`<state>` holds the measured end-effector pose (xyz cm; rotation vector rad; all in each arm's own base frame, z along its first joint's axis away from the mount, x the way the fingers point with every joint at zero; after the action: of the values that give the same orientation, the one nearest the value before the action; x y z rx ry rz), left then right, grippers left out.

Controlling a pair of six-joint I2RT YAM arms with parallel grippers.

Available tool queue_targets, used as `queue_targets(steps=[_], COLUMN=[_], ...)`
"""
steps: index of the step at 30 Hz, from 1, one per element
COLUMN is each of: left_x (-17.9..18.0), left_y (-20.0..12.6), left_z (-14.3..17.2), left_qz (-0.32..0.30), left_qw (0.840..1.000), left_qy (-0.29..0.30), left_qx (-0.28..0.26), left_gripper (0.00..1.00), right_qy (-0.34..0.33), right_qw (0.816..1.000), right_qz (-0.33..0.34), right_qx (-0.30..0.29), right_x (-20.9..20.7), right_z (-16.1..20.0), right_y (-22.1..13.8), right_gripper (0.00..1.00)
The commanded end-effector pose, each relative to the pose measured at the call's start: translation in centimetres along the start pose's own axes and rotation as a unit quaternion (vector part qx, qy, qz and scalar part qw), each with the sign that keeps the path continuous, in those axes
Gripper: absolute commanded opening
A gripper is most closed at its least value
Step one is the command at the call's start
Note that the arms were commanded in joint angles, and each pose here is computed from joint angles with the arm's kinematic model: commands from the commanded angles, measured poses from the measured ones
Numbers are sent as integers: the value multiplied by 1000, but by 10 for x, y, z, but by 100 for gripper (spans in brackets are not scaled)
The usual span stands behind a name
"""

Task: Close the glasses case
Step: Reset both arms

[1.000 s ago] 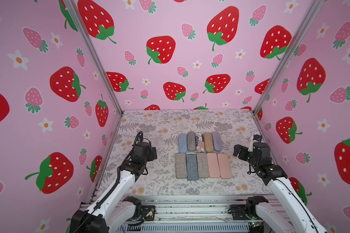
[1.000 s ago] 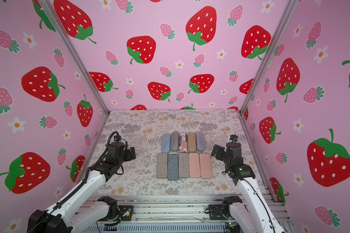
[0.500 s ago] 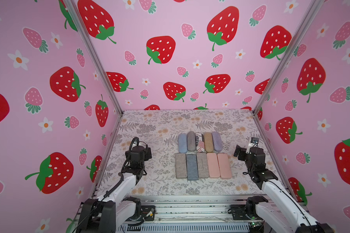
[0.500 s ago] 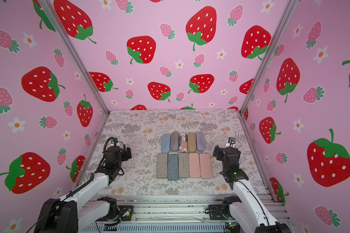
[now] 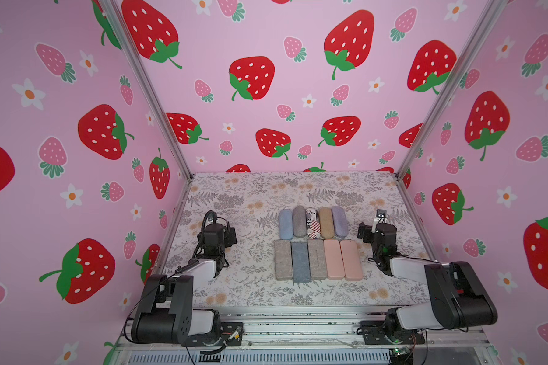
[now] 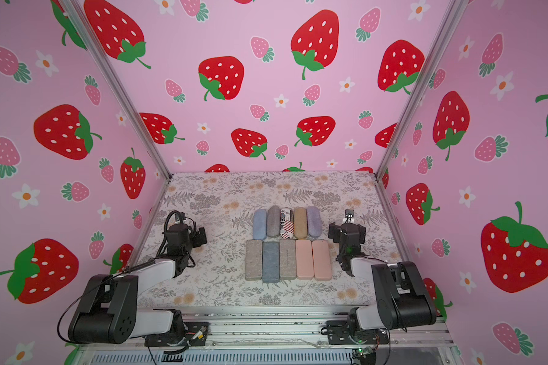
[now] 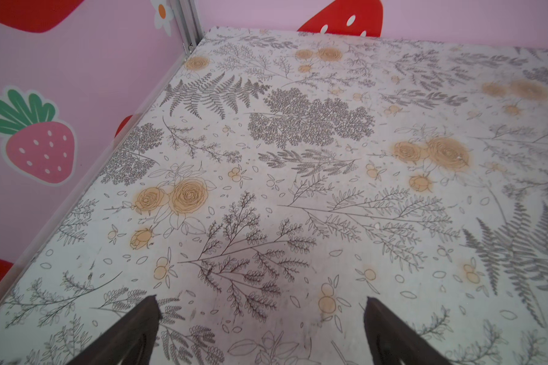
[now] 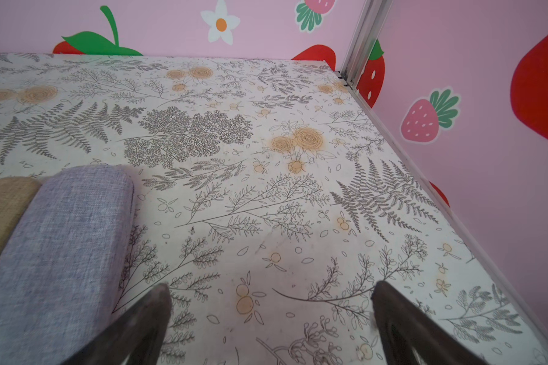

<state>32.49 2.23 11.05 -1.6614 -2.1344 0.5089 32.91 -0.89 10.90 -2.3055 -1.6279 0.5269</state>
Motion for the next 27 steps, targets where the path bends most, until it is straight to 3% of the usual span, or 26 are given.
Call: queue_targets(steps=[1,9,15,27], left_x=[-8,-14,-19,-19], left_y=[7,22,26,27], left_z=[-29,-21,-14,-14], left_qz=[29,44,66,71], left_qw=[998,998,996,996], left_qy=[-8,3,12,10], left_qx=[-49,-54,-55,-53], left_gripper=[100,100,100,100], right_qy=[43,63,64,71], right_qw=[998,995,996,995], right_qz=[-18,-48,-59,-69], right_qx=[-52,-67,-19,-20], right_x=[-2,-3,-2,-5], right_z=[-21,-6,-7,-7], right_y=[10,19,29,30], right_gripper=[99,99,99,99])
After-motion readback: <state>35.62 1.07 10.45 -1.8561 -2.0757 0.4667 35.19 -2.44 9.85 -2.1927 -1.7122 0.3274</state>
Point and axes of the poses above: each gripper's point midway between its finger pads, its own y axis out along the fingers, its own x axis along the line the jaws close on, z = x × y, the point moved 5 cm from there along -y, back along the fingers, and after that the axes turned 2 degrees about y, right-handed, at the moved point
